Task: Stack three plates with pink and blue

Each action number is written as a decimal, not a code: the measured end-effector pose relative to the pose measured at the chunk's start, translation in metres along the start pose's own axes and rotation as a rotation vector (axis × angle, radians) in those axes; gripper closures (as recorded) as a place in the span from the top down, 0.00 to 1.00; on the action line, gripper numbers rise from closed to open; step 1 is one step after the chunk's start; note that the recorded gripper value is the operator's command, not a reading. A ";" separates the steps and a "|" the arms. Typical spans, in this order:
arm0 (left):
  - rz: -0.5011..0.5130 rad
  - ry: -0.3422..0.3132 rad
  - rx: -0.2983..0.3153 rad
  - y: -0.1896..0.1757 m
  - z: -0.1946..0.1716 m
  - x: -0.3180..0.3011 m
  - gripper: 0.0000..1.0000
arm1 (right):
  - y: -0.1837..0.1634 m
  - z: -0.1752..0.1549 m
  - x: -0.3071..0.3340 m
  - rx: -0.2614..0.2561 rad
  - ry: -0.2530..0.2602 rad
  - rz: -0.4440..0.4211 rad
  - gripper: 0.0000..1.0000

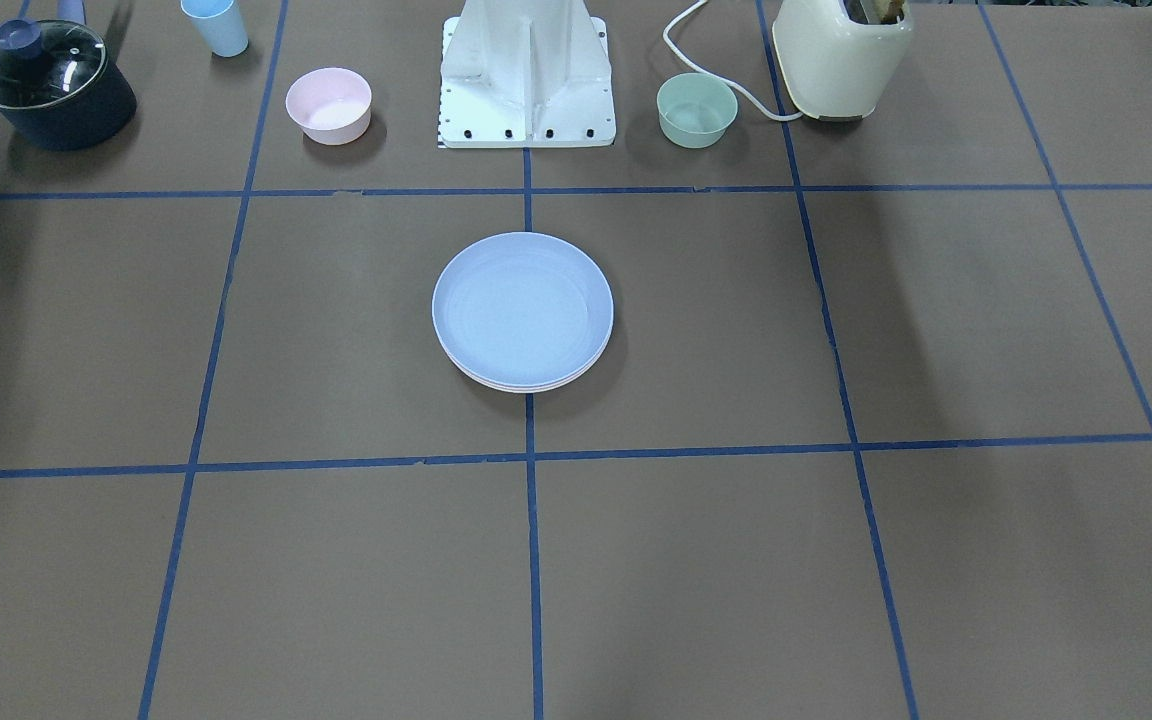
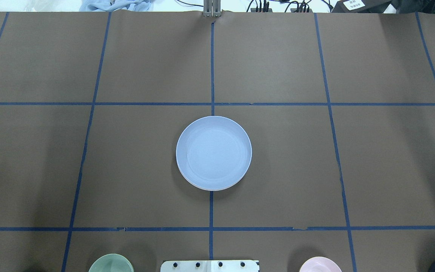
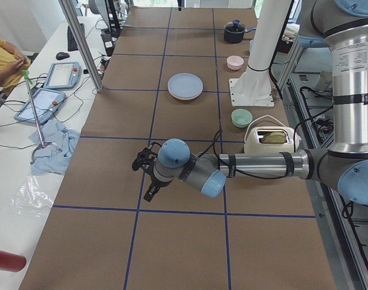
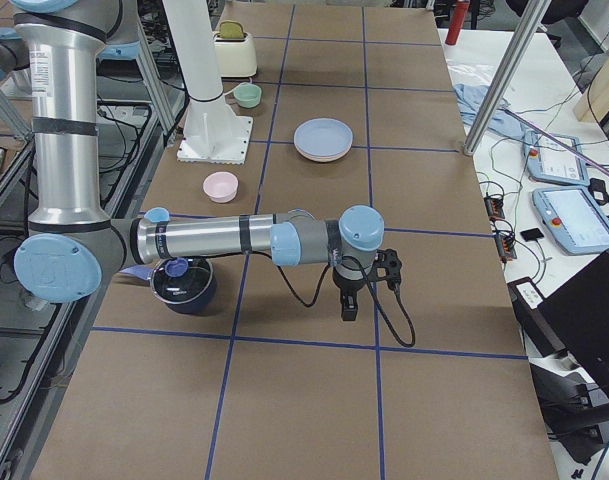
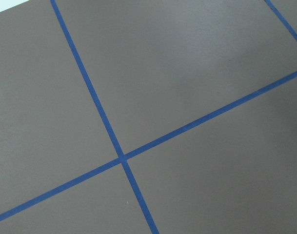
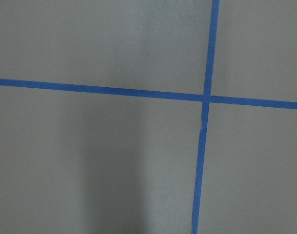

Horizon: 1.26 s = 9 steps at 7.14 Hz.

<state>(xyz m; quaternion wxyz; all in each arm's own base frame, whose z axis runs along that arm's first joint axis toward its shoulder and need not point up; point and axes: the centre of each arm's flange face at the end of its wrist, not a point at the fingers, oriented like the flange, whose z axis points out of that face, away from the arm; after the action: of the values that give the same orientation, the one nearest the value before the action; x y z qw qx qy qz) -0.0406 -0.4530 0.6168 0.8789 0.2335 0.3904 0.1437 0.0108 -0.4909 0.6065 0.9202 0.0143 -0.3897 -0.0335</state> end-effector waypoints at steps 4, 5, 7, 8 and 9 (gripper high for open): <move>0.003 -0.002 0.004 0.000 -0.002 0.001 0.99 | 0.002 0.000 -0.001 0.003 -0.002 0.007 1.00; 0.006 -0.002 0.006 -0.001 -0.002 0.002 0.99 | 0.003 0.001 0.001 0.001 -0.001 0.009 1.00; 0.008 -0.001 0.008 -0.001 -0.003 0.002 0.99 | 0.006 0.002 0.003 -0.002 0.001 0.012 1.00; 0.008 -0.001 0.008 0.000 -0.003 0.002 0.99 | 0.007 0.003 0.004 -0.003 0.001 0.013 1.00; 0.008 -0.002 0.007 0.000 -0.003 0.002 1.00 | 0.007 0.003 0.004 -0.003 0.001 0.014 1.00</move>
<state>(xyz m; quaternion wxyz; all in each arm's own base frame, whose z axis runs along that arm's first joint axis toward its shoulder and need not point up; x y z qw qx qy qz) -0.0414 -0.4515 0.6141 0.8778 0.2383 0.3893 0.1454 0.0116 -0.4843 0.6117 0.9207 0.0100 -0.3891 -0.0277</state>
